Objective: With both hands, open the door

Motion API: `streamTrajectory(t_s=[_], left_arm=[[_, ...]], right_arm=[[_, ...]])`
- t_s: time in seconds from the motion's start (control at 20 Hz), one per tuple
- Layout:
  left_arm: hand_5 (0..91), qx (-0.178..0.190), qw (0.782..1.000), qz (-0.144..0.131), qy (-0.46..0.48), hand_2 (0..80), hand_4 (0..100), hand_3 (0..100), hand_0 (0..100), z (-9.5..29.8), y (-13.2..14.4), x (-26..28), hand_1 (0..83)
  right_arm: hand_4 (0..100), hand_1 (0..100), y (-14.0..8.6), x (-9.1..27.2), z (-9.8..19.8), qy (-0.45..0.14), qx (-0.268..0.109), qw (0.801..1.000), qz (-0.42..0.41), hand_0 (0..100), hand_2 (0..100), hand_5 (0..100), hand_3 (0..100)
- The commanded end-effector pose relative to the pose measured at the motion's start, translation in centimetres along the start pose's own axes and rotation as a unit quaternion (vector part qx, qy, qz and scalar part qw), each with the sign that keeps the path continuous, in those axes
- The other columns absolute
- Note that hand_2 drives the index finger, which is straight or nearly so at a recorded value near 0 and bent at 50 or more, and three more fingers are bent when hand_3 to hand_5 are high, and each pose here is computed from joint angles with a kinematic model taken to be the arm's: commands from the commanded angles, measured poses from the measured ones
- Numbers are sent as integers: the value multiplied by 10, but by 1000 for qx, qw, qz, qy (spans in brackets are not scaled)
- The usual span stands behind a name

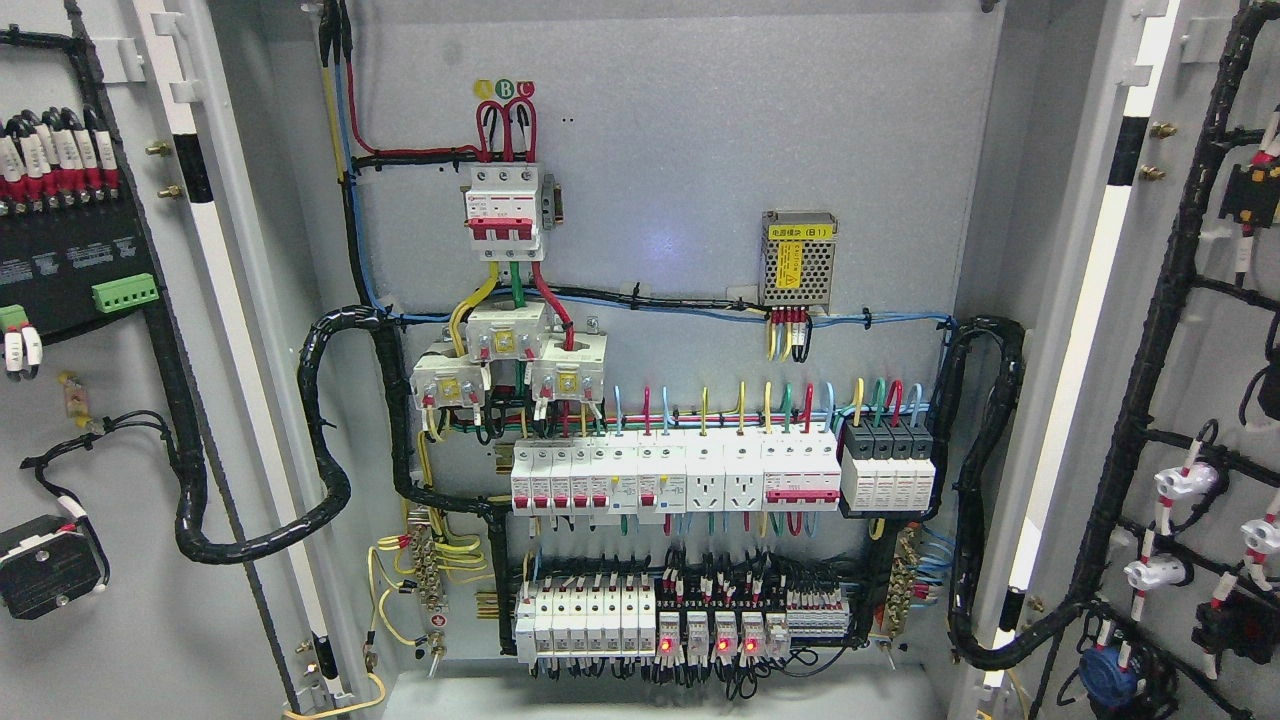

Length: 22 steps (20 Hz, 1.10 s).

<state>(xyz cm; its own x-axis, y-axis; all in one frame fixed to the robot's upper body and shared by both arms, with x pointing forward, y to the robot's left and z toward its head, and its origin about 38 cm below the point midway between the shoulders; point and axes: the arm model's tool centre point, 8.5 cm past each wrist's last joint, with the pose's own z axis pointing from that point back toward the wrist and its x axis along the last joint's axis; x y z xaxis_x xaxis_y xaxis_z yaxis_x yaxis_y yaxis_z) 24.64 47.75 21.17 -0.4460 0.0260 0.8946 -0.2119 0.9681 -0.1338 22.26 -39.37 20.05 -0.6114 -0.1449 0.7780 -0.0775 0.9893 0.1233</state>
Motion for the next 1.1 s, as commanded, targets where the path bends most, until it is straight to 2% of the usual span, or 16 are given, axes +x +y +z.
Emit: streamTrajectory(t_s=[0.0,0.45,0.6,1.05], left_arm=[[0,11,1000,-9,5,0,0,0,0,-2,11,-1,0],[0,13,1000,-6,8,0,0,0,0,-3,14,-1,0],[0,9,1000,-5,8,0,0,0,0,-2,12,1,0],[0,-26,1000,12,1,0,0,0,0,3,-13,12,0]], right_arm=[[0,0,-13,9,4,-6,-15,1000,21,191,0,0,0],[0,0,-23,15,13,4,-27,999,35,191,0,0,0],[0,0,-28,18,15,-7,-45,999,6,191,0,0,0],[0,0,-31,17,17,-5,-52,999,-2,191,0,0,0]])
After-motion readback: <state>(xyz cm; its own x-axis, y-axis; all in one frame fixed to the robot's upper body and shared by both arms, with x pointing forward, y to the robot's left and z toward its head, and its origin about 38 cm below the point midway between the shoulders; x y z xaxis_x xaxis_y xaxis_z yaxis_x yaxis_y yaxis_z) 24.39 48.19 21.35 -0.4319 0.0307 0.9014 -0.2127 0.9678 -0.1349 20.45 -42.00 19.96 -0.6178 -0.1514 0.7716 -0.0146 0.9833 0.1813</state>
